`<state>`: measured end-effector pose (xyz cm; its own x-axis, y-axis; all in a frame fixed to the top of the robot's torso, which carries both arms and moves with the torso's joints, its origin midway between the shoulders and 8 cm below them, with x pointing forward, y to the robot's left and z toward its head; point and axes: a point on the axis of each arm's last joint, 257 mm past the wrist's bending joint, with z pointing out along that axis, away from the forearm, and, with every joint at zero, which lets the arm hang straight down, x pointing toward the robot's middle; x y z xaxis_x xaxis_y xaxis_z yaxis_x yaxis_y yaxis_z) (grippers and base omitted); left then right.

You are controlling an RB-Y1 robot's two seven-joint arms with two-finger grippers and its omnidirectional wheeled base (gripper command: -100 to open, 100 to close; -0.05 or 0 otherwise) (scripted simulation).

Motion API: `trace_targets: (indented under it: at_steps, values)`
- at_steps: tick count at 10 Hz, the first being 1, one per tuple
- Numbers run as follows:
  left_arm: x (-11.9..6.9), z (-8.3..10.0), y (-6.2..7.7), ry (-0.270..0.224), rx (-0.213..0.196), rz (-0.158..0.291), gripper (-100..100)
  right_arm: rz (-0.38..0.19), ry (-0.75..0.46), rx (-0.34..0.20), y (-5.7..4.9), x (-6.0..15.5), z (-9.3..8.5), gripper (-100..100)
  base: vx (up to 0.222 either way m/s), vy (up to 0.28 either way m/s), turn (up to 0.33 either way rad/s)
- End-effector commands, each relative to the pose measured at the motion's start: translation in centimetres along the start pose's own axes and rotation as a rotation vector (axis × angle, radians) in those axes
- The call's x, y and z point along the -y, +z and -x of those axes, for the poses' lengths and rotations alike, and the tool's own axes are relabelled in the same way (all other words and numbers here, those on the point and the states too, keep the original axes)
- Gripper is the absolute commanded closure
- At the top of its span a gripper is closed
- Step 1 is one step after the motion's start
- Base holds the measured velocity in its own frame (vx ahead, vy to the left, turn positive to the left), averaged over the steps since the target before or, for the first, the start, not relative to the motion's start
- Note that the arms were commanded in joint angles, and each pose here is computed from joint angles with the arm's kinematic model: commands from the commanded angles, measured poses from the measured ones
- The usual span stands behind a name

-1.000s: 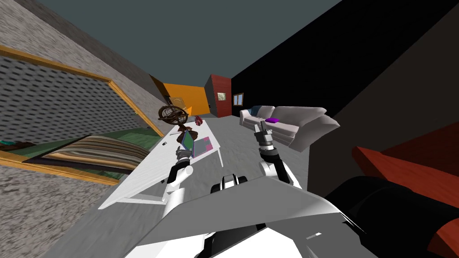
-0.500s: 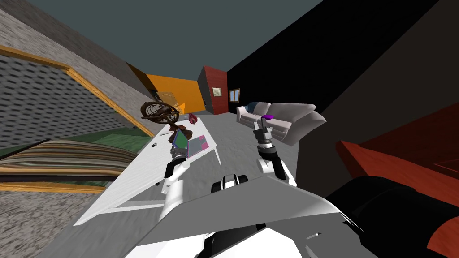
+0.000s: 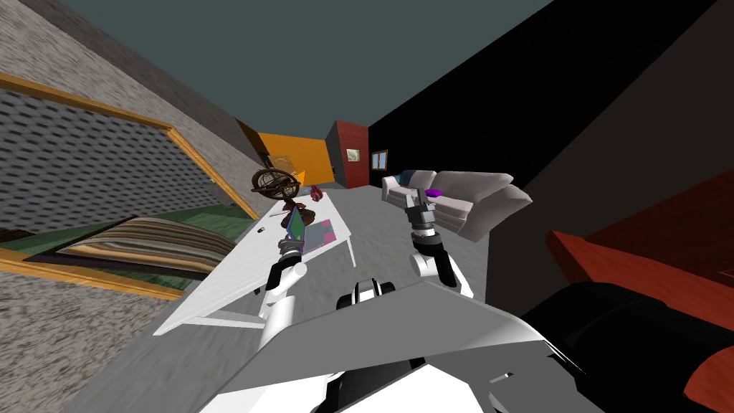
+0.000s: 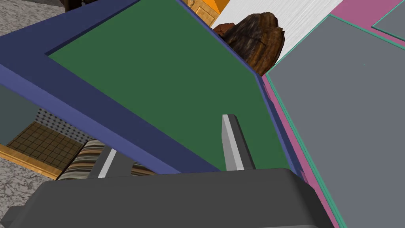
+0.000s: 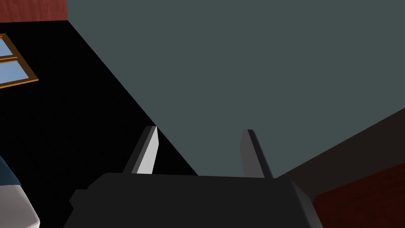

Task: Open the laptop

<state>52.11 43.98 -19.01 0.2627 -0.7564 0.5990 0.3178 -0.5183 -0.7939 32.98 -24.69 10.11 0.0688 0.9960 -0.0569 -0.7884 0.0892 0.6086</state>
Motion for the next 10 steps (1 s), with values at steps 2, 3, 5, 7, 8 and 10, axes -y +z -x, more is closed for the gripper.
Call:
trace_targets:
  at_steps: [2, 3, 5, 7, 8, 10]
  values:
    - [-1.9, -2.8, -3.0, 0.016, -0.064, 0.036, 100, 0.0, 0.0, 0.0, 0.0, 0.0, 0.0, 0, 0.099, 0.031, 0.198]
    - [-2.7, -3.2, -3.8, 0.021, -0.076, 0.055, 100, 0.0, 0.0, 0.0, 0.0, 0.0, 0.0, 0, 0.111, 0.034, 0.164]
    - [-3.9, -4.6, -5.7, 0.02, -0.108, 0.081, 100, 0.0, 0.0, 0.0, 0.0, 0.0, 0.0, 0, 0.11, 0.022, 0.193]
    - [-4.9, -6.1, -7.7, 0.013, -0.138, 0.106, 100, 0.0, 0.0, 0.0, 0.0, 0.0, 0.0, 0, 0.11, -0.002, 0.235]
    - [-5.0, -6.3, -7.8, 0.012, -0.142, 0.109, 100, 0.0, 0.0, 0.0, 0.0, 0.0, 0.0, 0, 0.041, 0.017, -0.029]
    - [-6.0, -7.9, -9.8, -0.002, -0.172, 0.134, 100, 0.0, 0.0, 0.0, 0.0, 0.0, 0.0, 0, 0.074, 0.023, 0.19]
